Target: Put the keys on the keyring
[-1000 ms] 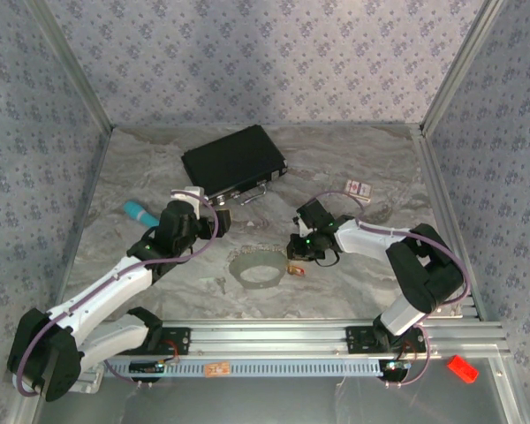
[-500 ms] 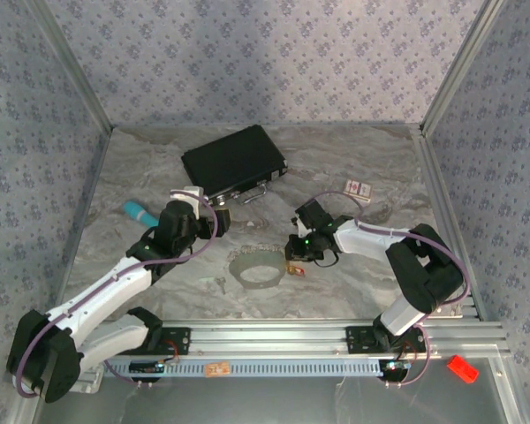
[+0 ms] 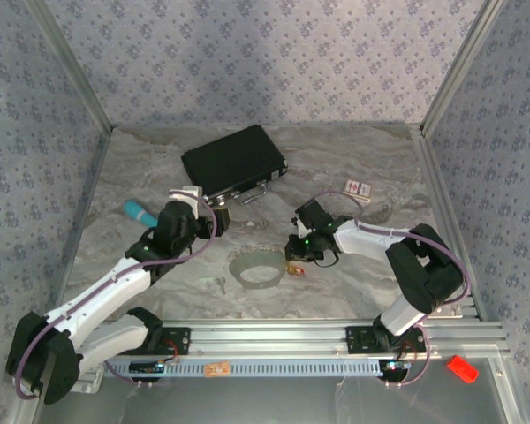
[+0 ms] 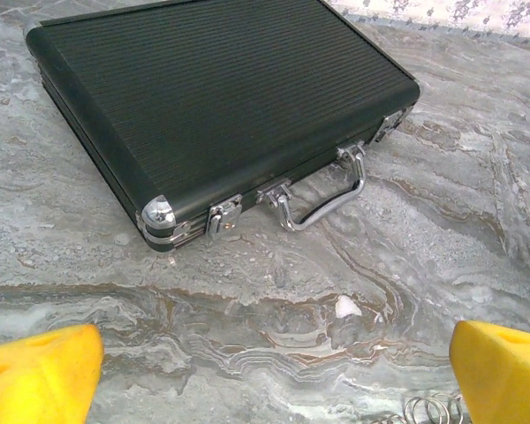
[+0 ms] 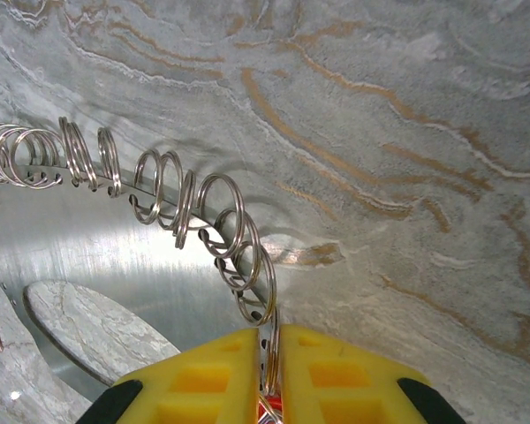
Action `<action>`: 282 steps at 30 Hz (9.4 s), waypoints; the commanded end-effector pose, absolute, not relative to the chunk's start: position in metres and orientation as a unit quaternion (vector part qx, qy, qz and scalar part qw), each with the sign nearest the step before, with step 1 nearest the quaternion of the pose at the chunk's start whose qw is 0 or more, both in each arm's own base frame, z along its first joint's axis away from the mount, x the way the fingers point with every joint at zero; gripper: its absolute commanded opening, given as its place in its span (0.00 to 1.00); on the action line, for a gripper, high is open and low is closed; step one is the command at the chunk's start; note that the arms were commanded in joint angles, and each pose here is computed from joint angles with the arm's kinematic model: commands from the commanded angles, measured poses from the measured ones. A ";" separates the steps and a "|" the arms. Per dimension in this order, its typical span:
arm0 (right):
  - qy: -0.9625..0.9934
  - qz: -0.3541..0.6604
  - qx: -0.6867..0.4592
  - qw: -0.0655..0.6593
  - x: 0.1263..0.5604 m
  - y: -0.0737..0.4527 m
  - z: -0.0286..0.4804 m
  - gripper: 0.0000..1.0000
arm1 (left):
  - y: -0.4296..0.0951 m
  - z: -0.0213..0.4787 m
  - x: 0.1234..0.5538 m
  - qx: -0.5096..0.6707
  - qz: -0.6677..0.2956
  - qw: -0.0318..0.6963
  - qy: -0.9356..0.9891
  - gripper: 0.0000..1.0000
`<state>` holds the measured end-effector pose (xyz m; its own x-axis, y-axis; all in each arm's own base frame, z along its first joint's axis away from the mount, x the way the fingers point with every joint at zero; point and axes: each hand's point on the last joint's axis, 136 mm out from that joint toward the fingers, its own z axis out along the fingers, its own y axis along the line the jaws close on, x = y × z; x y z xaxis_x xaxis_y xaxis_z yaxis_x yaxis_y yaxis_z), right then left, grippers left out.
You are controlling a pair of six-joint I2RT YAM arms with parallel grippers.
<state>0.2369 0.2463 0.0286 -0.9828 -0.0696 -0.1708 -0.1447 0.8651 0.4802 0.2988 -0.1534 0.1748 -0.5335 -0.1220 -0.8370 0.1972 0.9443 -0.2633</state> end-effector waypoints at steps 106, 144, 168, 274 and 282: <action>0.617 0.319 -0.595 0.404 0.177 0.315 0.229 0.26 | -0.284 0.215 0.158 0.577 -0.327 0.472 0.581 0.00; 0.607 0.289 -0.596 0.439 0.174 0.318 0.208 0.08 | -0.284 0.211 0.157 0.579 -0.324 0.469 0.583 0.00; 0.588 0.313 -0.594 0.451 0.168 0.325 0.218 0.00 | -0.288 0.206 0.157 0.582 -0.333 0.450 0.590 0.01; 0.576 0.233 -0.410 0.668 0.210 0.321 0.231 0.24 | -0.281 0.231 0.194 -0.325 -0.304 -0.189 0.875 0.00; 0.578 0.231 -0.407 0.668 0.214 0.323 0.230 0.16 | -0.283 0.227 0.190 -0.331 -0.306 -0.192 0.872 0.00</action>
